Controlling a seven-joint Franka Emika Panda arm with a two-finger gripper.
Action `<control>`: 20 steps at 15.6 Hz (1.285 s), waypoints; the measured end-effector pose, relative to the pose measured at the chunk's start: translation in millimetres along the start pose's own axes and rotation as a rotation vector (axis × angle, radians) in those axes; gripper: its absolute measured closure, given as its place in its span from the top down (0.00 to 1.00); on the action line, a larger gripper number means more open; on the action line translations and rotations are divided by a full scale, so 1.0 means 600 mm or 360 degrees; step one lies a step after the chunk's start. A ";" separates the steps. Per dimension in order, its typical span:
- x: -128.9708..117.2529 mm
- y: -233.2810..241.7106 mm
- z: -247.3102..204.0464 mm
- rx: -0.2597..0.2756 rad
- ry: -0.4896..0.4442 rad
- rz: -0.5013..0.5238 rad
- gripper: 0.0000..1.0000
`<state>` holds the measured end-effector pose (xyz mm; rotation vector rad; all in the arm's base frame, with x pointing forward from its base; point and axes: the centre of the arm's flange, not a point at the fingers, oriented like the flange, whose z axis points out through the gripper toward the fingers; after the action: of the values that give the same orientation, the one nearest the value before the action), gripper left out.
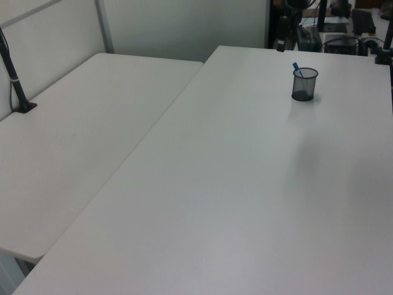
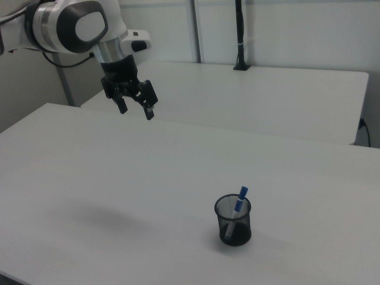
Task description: Remove the marker
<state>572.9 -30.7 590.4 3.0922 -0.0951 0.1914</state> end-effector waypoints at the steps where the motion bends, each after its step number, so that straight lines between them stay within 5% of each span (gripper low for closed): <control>1: 0.000 0.000 0.000 0.0000 0.0000 0.0000 1.00; 20: -0.008 0.005 -0.001 -0.0002 -0.0045 0.0008 1.00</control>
<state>567.7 -33.7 590.6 3.0946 -0.1035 0.1474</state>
